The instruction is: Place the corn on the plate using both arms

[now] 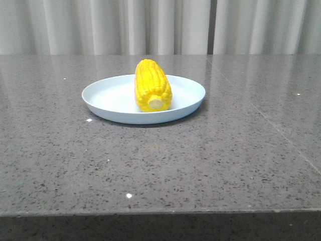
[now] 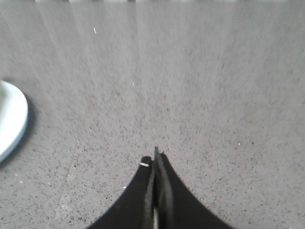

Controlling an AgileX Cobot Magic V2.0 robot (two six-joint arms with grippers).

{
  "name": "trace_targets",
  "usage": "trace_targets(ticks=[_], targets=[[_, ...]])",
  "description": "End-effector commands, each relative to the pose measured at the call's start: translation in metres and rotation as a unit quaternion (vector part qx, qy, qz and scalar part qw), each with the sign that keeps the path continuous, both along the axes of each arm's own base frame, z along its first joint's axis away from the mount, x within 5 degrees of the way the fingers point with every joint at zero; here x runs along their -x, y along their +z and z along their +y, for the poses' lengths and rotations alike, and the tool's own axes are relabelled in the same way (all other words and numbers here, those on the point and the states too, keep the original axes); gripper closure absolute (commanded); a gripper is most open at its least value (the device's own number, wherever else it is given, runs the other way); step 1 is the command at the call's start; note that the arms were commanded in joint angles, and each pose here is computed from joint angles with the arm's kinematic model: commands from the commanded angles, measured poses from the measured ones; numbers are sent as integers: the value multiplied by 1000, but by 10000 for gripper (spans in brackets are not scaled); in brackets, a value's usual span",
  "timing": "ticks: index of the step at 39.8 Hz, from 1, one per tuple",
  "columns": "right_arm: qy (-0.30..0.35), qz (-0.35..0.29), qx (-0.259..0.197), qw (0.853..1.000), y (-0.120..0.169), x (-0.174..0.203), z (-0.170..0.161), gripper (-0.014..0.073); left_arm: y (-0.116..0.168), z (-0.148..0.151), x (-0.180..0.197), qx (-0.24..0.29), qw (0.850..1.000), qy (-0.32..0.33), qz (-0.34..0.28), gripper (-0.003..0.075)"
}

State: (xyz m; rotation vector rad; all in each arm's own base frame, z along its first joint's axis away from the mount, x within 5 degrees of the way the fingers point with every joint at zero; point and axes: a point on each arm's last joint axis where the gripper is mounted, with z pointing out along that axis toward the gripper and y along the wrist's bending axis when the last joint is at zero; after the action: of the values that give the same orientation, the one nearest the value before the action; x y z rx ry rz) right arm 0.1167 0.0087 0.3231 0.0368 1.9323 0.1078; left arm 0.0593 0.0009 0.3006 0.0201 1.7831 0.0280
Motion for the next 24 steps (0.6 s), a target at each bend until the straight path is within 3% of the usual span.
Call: trace_targets(ticks=[1, 10, 24], targets=[[5, -88, 3, 996, 7, 20, -2, 657, 16, 0, -1, 0, 999, -2, -49, 741], [4, -147, -4, 989, -10, 58, -6, 657, 16, 0, -1, 0, 999, -2, -49, 741], [4, -160, -6, 987, -12, 64, -7, 657, 16, 0, -1, 0, 999, -2, -49, 741]])
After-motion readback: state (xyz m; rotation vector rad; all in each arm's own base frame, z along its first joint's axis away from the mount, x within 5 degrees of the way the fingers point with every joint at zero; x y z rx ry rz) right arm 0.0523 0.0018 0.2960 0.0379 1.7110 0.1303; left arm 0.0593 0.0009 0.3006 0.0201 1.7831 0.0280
